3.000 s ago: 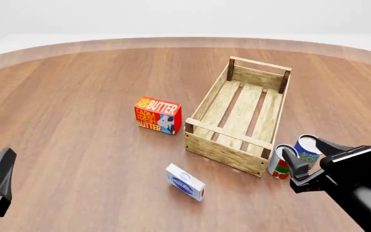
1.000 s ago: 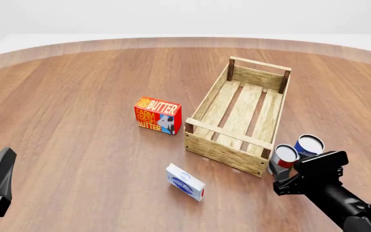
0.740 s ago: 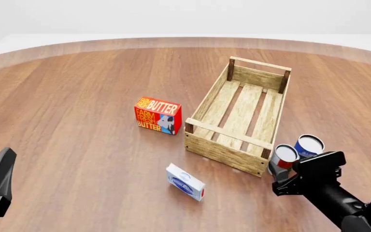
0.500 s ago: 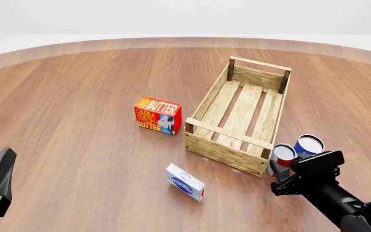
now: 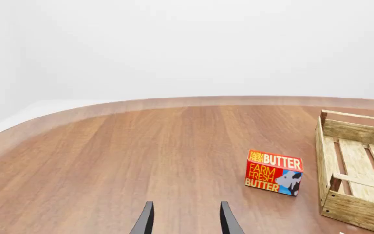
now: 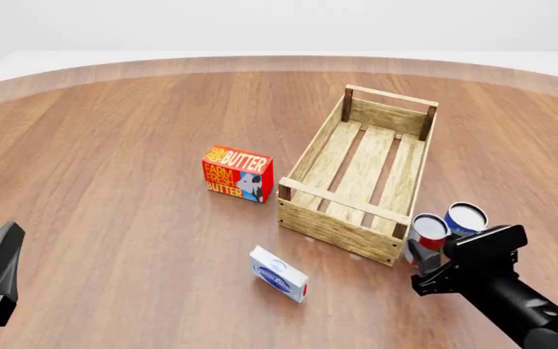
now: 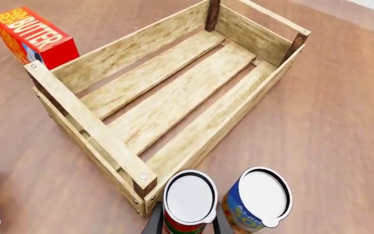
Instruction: Pick up the tomato sauce, and put it in the wooden tray.
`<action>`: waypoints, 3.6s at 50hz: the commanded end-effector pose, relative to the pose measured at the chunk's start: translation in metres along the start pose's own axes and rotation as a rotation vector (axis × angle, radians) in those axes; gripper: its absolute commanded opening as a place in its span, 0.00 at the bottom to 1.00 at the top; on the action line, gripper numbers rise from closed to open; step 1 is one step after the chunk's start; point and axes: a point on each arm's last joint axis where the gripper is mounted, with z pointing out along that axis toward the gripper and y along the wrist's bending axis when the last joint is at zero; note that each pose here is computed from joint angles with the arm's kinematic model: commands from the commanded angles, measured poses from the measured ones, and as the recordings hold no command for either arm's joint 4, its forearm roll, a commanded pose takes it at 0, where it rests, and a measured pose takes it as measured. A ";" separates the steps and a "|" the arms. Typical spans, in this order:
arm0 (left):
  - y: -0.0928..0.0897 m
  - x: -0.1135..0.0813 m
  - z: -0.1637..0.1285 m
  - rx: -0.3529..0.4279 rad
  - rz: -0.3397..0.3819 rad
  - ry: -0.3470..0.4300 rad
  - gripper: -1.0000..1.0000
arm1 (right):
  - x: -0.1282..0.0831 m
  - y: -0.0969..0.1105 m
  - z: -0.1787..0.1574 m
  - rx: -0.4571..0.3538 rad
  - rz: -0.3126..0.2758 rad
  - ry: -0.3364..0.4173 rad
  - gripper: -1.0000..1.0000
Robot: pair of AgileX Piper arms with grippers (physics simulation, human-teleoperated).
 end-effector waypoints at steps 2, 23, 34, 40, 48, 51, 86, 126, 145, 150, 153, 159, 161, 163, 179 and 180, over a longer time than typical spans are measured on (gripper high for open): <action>0.000 0.000 0.000 0.000 0.000 0.000 1.00 | -0.007 -0.001 -0.010 0.004 0.015 -0.028 0.00; 0.000 0.000 0.000 0.000 0.000 0.000 1.00 | -0.015 -0.005 -0.028 0.027 0.013 -0.068 0.00; 0.000 0.000 0.000 0.000 0.000 0.000 1.00 | -0.028 -0.008 -0.044 0.040 0.008 -0.117 0.00; 0.000 0.000 0.000 0.000 0.000 0.000 1.00 | -0.034 -0.008 -0.049 0.039 0.003 -0.135 0.00; 0.000 0.000 0.000 0.000 0.000 0.000 1.00 | -0.043 -0.009 -0.051 0.044 -0.003 -0.166 0.00; 0.000 0.000 0.000 0.000 0.000 0.000 1.00 | -0.048 -0.009 -0.052 0.038 -0.006 -0.177 0.00; 0.000 0.000 0.000 0.000 0.000 0.000 1.00 | -0.096 -0.011 -0.039 0.027 -0.031 -0.263 0.00; 0.000 0.000 0.000 0.000 0.000 0.000 1.00 | -0.142 -0.007 0.000 -0.002 -0.064 -0.304 0.00; 0.000 0.000 0.000 0.000 0.000 0.000 1.00 | -0.159 0.008 0.024 -0.053 -0.104 -0.322 0.00; 0.000 0.000 0.000 0.000 0.000 0.000 1.00 | -0.163 0.012 0.031 -0.066 -0.108 -0.325 0.00; 0.000 0.000 0.000 0.000 0.000 0.000 1.00 | -0.165 0.013 0.034 -0.069 -0.110 -0.328 0.00; 0.000 0.000 0.000 0.000 0.000 0.000 1.00 | -0.167 0.017 0.044 -0.077 -0.111 -0.326 0.00; 0.000 0.000 0.000 0.000 0.000 0.000 1.00 | -0.169 0.018 0.045 -0.084 -0.096 -0.324 0.00; 0.000 0.000 0.000 0.000 0.000 0.000 1.00 | -0.167 0.018 0.047 -0.083 -0.100 -0.324 0.00; 0.000 0.000 0.000 0.000 0.000 0.000 1.00 | -0.164 0.022 0.067 -0.088 -0.100 -0.306 0.00; 0.000 0.000 0.000 0.000 0.000 0.000 1.00 | -0.164 0.022 0.070 -0.088 -0.099 -0.303 0.00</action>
